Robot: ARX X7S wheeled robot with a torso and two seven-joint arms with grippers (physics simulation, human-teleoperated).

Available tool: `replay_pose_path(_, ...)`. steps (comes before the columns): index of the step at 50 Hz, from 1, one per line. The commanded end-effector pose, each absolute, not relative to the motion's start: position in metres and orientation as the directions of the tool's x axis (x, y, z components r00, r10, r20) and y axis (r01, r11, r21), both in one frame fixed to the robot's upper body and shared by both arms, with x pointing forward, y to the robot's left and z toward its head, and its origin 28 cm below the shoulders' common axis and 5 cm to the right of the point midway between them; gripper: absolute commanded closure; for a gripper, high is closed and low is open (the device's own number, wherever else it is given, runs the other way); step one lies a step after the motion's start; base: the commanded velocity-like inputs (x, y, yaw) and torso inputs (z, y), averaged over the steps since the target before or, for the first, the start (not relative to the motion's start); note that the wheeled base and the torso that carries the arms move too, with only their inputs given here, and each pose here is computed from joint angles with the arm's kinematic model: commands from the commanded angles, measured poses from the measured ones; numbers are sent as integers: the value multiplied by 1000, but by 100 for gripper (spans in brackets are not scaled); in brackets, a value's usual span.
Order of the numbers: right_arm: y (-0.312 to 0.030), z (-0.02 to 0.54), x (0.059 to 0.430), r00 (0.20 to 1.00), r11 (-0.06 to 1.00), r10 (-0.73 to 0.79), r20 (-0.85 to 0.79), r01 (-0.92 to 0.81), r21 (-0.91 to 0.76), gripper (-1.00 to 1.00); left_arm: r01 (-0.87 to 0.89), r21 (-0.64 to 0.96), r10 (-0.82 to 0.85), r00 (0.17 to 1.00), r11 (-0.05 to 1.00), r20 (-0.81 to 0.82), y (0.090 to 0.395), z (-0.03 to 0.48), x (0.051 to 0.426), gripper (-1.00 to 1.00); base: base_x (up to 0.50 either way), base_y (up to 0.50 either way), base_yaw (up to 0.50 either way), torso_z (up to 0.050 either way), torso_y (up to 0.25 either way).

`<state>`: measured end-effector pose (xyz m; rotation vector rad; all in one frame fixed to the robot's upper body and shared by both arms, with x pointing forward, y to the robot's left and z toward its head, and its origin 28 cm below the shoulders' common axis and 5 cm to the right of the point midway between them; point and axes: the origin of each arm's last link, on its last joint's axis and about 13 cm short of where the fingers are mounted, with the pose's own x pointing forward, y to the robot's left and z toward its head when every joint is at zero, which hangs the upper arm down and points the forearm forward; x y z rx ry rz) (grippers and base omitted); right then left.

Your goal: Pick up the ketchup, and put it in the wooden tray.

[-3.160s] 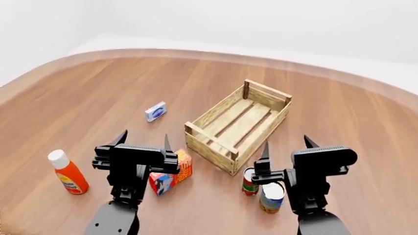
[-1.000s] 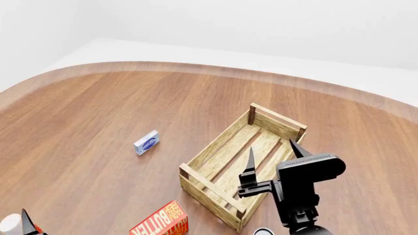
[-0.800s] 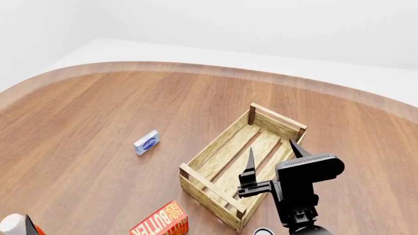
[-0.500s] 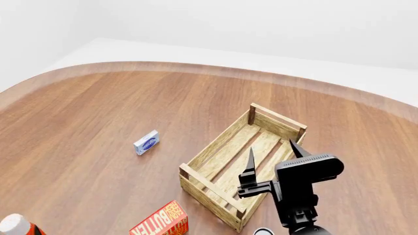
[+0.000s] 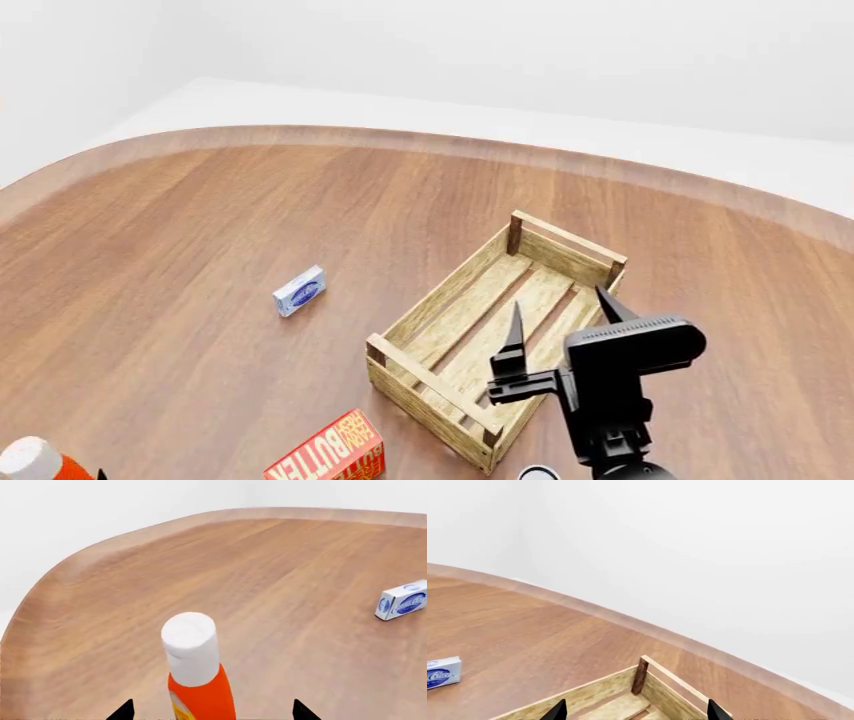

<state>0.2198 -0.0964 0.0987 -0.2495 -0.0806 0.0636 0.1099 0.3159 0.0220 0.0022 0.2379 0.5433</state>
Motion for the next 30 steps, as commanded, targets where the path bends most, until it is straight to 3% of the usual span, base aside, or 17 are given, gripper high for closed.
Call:
replay_pose_path(1,-98,98,220,995,967,63,71,-43,-250,-100,-518,71,519,820,852,-240,318,13,121,-100,0,0,0,0,0)
replay_pose_path(30,-99,98,221,997,967,51,62,-34,-252,-100,-564,104,571,786,819,-238,326,-2,142,-100,0,0,0,0,0)
